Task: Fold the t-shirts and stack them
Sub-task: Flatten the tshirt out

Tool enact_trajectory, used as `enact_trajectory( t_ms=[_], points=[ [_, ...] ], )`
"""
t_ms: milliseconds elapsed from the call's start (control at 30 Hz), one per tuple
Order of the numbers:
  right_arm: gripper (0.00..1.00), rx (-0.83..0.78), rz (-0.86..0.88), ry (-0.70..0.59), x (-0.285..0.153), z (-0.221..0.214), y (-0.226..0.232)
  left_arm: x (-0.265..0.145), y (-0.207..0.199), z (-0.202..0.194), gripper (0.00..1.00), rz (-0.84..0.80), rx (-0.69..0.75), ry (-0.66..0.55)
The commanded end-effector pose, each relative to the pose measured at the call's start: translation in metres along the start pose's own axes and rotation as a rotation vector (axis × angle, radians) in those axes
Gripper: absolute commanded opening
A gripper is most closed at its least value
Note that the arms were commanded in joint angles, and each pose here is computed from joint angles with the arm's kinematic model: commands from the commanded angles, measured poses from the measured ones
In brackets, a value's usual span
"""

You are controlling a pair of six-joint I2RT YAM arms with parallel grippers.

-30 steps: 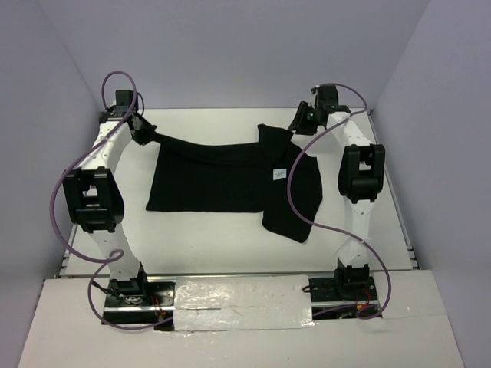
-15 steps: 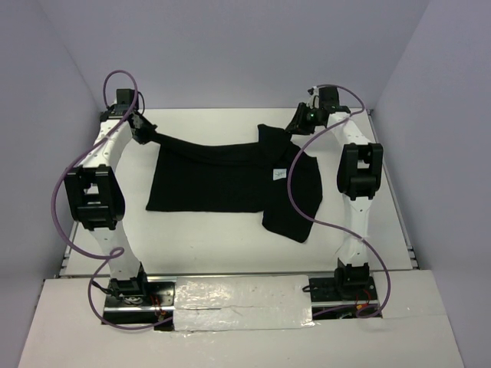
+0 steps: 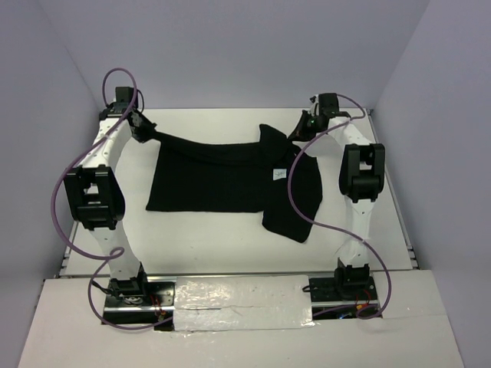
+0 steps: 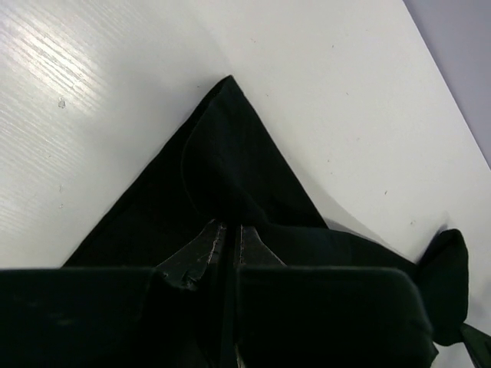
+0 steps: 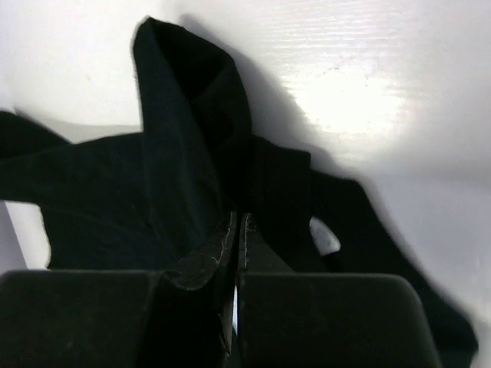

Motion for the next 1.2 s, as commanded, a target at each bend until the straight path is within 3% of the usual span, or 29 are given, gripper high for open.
enact_trajectory(
  t_ms=[0, 133, 167, 400, 667, 933, 1167],
  points=[
    [0.0, -0.012, 0.033, -0.233, -0.074, 0.026, 0.06, -0.027, -0.01, 0.025, 0.0, -0.048, 0.022, -0.093],
    [0.0, 0.057, 0.047, -0.416, -0.16, 0.029, 0.111, -0.078, -0.026, 0.054, 0.0, -0.123, 0.047, -0.2],
    [0.0, 0.05, 0.057, -0.512, -0.198, 0.031, 0.132, -0.091, -0.029, 0.059, 0.0, -0.138, 0.05, -0.221],
    [0.0, 0.098, 0.139, -0.76, -0.333, -0.007, 0.188, -0.193, -0.039, 0.077, 0.0, -0.293, 0.019, -0.368],
    [0.0, -0.063, 0.338, -1.035, -0.488, -0.074, 0.244, -0.324, -0.03, 0.072, 0.0, -0.529, 0.07, -0.589],
    [0.0, -0.166, 0.448, -1.204, -0.574, -0.145, 0.254, -0.441, -0.015, 0.03, 0.0, -0.761, 0.15, -0.81],
    [0.0, -0.205, 0.53, -1.326, -0.612, -0.178, 0.257, -0.472, 0.005, 0.005, 0.0, -0.777, 0.149, -0.844]
  ],
)
Point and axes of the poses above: each gripper's point midway between its finger pads, its own x axis out along the fingers, its own y axis along the line the jaws close on, z = x × y, the point moved 10 cm from there along -x, back along the fingers, and after that the axes turned 7 degrees about x, right-handed, at the moved point
